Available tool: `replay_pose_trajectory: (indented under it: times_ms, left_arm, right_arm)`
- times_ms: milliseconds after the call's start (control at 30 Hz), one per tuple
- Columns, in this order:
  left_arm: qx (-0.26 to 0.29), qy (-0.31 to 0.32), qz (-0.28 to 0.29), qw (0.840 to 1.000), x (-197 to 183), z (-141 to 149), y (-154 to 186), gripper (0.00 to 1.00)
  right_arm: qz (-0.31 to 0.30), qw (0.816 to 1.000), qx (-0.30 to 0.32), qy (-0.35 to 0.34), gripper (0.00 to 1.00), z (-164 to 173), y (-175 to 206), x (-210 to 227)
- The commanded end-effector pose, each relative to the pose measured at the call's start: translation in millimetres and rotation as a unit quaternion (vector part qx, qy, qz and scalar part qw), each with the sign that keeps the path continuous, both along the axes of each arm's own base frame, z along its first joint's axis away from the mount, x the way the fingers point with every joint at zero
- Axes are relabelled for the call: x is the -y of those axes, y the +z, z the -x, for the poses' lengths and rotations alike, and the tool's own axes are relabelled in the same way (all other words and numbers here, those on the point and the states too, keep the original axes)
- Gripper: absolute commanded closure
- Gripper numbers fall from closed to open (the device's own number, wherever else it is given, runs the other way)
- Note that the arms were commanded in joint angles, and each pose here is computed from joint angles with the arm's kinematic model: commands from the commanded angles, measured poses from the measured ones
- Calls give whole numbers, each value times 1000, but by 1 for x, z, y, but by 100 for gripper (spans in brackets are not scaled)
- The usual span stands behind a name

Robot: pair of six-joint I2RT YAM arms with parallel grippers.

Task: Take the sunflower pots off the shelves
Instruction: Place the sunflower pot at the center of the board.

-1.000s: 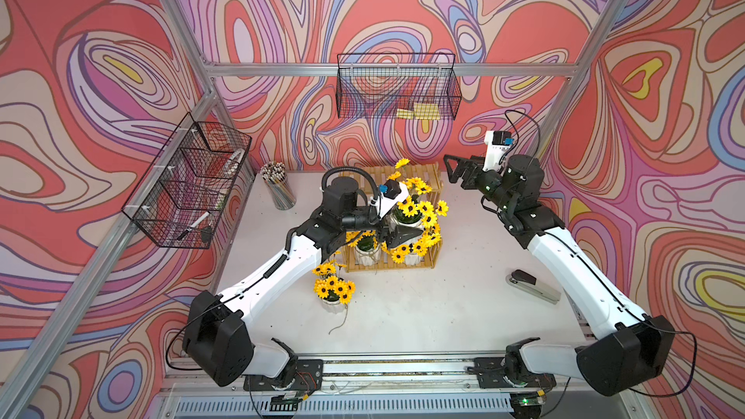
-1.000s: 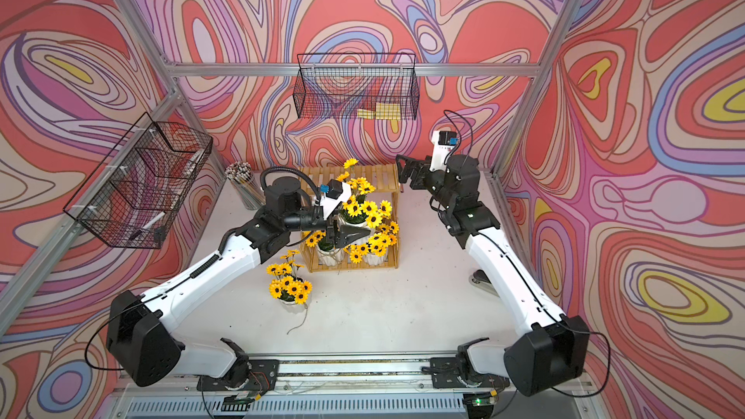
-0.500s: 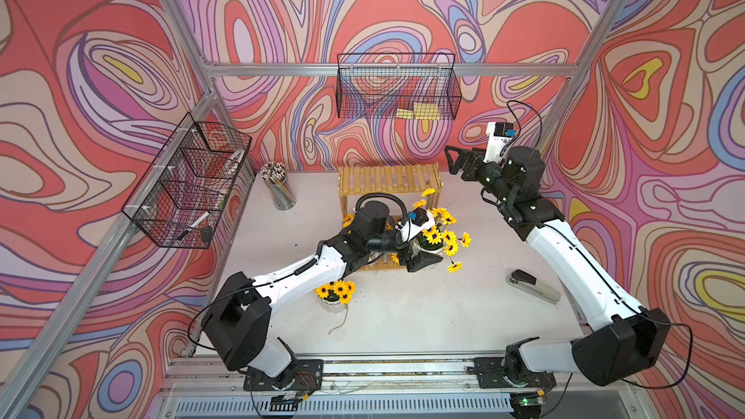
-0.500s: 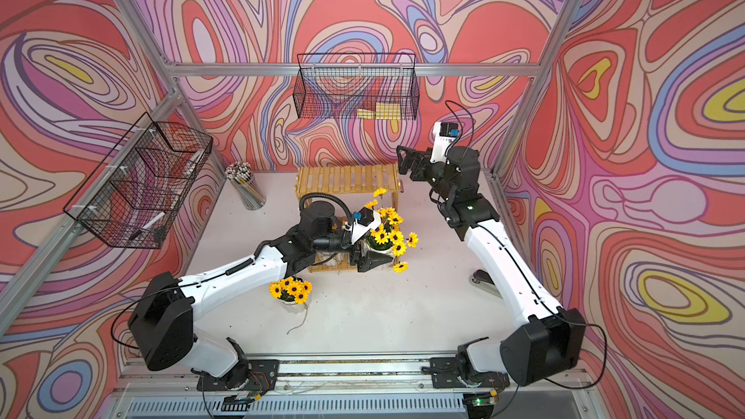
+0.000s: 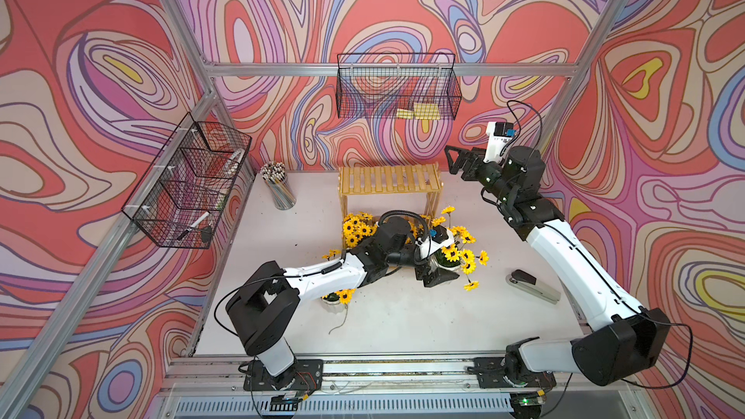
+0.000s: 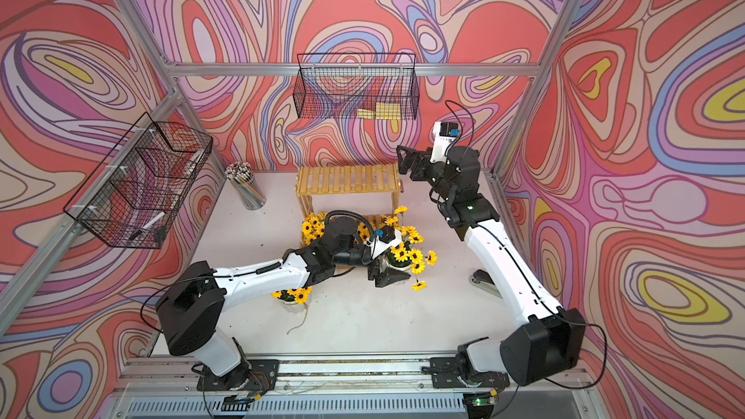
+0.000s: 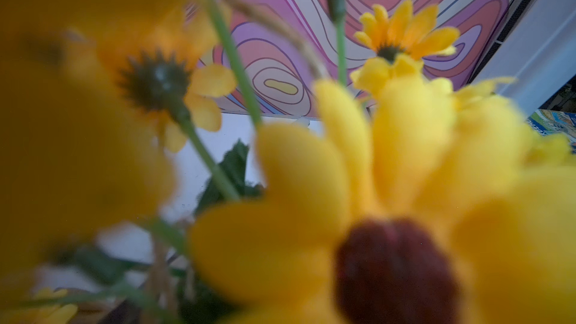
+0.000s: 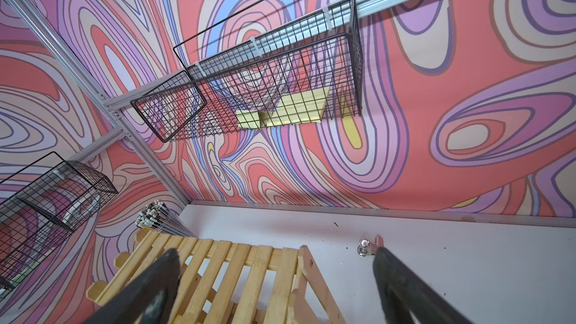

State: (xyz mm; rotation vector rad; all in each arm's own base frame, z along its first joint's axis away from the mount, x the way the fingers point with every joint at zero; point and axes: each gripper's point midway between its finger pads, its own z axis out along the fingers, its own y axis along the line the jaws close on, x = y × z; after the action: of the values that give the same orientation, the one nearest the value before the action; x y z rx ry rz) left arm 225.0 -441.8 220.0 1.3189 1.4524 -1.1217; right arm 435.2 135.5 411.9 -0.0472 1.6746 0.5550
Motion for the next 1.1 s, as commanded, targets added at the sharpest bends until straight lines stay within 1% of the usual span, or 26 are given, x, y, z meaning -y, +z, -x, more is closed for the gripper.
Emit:
replay_pose_trajectory:
  times_ms: [0, 167, 400, 700, 1067]
  left_arm:
    - [29, -8, 53, 998, 14, -2, 21, 100]
    - [13, -22, 56, 998, 34, -1, 5, 100]
    - [1, -33, 55, 998, 51, -1, -11, 100]
    - [-6, -48, 51, 998, 66, 5, -28, 100]
    - [-10, -55, 36, 998, 80, 5, -52, 100]
  right_arm:
    - [7, 1000, 16, -8, 2, 3, 14, 6]
    - [8, 1000, 15, -8, 2, 7, 14, 7]
    - [6, 1000, 13, -6, 2, 8, 12, 7]
    - [7, 1000, 10, -5, 2, 7, 8, 6]
    - [9, 1000, 6, -6, 2, 10, 2, 7]
